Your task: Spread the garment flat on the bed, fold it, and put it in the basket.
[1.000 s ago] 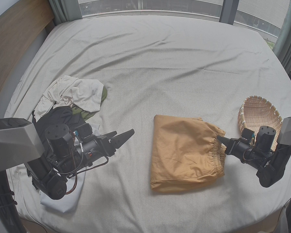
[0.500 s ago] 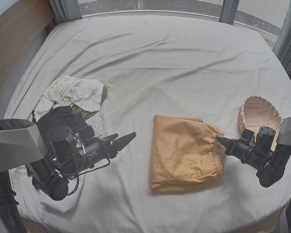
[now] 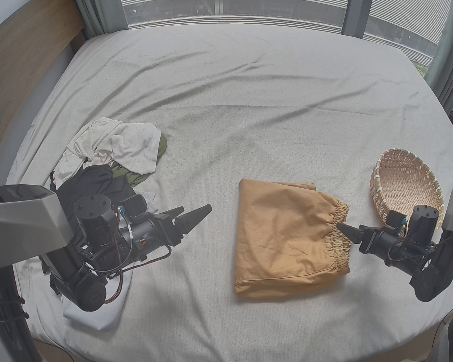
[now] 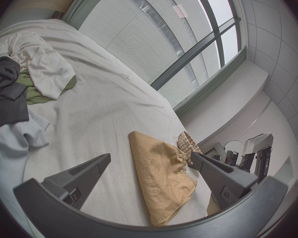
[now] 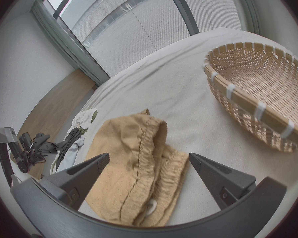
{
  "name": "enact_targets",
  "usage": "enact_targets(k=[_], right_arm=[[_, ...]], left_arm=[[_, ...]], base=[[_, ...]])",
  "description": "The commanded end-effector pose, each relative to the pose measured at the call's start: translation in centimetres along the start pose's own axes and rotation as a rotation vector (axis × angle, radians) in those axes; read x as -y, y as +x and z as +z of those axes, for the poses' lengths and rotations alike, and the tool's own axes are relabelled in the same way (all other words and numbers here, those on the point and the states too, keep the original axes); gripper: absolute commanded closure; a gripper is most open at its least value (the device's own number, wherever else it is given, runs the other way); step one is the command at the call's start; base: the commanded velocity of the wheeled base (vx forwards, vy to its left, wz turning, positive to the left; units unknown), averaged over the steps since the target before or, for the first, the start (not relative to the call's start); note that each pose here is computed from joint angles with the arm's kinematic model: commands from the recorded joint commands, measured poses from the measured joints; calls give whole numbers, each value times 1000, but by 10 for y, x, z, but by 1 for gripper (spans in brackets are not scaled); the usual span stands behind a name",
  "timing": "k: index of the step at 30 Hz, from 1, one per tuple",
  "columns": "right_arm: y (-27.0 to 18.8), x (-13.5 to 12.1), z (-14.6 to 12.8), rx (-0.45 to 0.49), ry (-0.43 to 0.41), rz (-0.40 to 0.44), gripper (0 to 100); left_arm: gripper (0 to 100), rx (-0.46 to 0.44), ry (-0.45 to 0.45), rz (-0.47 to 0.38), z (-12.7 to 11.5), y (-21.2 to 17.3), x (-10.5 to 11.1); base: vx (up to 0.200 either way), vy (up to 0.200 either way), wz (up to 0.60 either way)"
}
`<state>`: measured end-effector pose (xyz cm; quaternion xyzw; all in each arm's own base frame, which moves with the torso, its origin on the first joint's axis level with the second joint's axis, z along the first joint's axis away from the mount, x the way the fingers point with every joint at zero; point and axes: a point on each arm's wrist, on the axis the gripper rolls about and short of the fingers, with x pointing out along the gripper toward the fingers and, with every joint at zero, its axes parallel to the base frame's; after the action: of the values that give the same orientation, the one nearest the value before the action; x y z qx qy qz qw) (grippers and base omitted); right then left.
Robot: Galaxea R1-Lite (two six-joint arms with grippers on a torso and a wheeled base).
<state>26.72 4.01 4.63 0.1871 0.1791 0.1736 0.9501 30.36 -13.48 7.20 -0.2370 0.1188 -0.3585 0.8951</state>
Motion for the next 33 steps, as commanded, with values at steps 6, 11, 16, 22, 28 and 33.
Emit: enact_targets(k=[6, 11, 16, 22, 28, 33], right_arm=[[-10, 7, -29, -182, 56, -66, 0], [-13, 6, -35, -216, 63, -70, 0], [-6, 8, -44, -247, 72, -67, 0], [-1, 4, -54, -284, 89, -51, 0], [3, -8, -54, -261, 118, -5, 0], [10, -7, -64, -278, 128, 3, 0]], left_arm=[[0, 0, -1, 2, 0, 1, -1], [0, -2, -2, 3, -1, 1, -1], [0, -2, -2, 1, -1, 1, -1], [0, -1, -1, 1, -1, 1, -1], [0, -2, -2, 1, -1, 0, -1], [0, -2, -2, 1, -1, 0, -1]], base=[[0, 0, 0], [0, 0, 0], [0, 0, 0], [0, 0, 0], [0, 0, 0], [0, 0, 0]])
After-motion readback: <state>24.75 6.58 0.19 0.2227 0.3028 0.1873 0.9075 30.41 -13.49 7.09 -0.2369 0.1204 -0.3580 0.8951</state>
